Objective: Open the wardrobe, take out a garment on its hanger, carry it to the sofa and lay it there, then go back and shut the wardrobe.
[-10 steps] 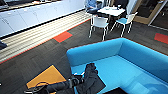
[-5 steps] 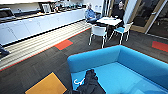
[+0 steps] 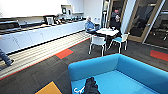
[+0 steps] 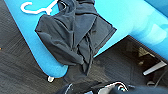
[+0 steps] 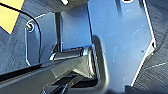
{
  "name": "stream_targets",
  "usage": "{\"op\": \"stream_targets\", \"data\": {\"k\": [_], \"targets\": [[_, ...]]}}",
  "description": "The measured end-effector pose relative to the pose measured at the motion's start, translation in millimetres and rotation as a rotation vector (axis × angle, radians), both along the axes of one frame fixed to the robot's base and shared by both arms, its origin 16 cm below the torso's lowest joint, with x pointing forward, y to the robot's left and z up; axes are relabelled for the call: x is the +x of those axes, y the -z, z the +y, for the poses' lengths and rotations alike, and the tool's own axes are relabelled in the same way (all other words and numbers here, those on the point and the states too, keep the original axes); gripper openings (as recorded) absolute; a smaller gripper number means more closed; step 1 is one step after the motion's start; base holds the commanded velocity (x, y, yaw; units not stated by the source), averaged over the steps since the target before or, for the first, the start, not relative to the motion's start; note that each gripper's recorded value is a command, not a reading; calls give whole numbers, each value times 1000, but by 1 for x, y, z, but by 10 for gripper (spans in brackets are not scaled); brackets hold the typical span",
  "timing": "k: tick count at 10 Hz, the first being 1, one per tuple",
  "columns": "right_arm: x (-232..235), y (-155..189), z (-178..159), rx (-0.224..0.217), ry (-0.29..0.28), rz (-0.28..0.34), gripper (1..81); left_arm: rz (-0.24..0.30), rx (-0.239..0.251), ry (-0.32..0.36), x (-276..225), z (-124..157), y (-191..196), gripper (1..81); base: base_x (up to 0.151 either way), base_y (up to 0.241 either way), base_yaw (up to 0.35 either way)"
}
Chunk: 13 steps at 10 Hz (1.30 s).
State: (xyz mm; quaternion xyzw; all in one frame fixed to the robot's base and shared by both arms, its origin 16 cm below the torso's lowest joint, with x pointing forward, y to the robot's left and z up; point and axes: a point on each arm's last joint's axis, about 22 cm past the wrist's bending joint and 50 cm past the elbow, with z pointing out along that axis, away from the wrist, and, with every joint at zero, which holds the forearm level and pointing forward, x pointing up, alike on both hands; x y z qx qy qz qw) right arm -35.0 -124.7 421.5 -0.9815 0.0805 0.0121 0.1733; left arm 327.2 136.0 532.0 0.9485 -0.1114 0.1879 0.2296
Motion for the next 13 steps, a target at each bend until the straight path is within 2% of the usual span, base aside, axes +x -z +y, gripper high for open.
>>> {"op": "stream_targets", "data": {"k": [4,6,8,10,13], "targets": [[29,-2,2,4,-6,-74,811,49,118,19,-96,63,40,811,0,0,0],[40,-3,2,4,-7,-102,811,45,145,28,-109,86,51,811,0,0,0],[42,-3,1,3,-8,-104,811,65,166,41,-131,101,66,811,0,0,0],[45,-3,0,2,-9,-108,811,92,193,76,-164,100,83,811,0,0,0],[46,-3,0,2,-8,-109,811,139,166,168,-232,61,97,811,0,0,0]]}}
